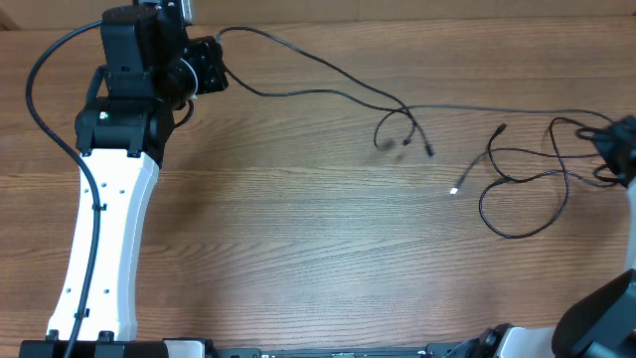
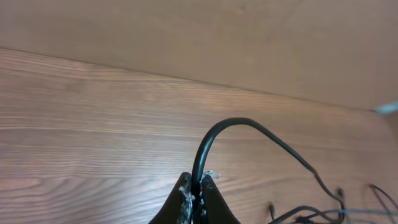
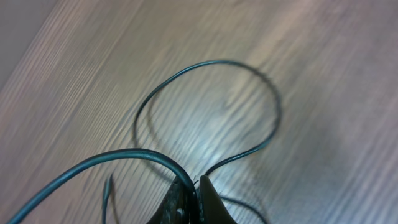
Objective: Untangle cables
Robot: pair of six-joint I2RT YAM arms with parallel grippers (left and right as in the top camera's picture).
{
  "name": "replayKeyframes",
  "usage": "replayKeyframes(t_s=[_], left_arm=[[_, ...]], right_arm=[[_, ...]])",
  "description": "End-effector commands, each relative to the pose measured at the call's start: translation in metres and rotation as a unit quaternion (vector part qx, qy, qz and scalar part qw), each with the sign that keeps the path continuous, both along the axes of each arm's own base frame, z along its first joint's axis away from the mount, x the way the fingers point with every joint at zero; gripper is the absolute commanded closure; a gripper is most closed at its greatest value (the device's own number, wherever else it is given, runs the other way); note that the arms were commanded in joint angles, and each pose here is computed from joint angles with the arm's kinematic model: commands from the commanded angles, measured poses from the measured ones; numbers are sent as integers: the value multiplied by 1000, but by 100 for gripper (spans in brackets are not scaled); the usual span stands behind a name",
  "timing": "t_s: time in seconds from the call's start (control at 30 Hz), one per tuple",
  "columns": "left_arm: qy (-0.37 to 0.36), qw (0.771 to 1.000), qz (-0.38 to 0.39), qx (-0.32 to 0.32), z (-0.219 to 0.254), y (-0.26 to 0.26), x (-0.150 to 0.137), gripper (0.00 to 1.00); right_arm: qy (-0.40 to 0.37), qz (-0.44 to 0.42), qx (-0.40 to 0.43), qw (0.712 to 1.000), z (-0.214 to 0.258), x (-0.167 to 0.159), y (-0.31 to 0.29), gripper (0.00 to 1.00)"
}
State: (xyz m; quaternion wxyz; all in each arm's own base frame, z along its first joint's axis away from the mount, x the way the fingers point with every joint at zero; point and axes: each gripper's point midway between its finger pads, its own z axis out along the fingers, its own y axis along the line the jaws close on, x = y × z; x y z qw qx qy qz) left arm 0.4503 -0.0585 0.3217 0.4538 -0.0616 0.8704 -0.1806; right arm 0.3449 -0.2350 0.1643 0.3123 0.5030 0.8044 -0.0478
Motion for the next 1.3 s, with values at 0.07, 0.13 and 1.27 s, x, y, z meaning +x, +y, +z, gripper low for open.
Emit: replayKeyframes(t_s=[0.07, 0.13, 1.27], left_arm=[[-12, 996, 66, 52, 6, 31, 4, 96], [-12, 995, 80, 57, 6, 36, 4, 96], [-17, 966, -249, -72, 21, -101, -45, 96]], right_arm=[[-24, -101, 29, 994, -1, -26, -31, 96], [-31, -130, 37, 990, -1, -34, -40, 96], [-265, 210, 78, 938, 77, 51, 12, 70]])
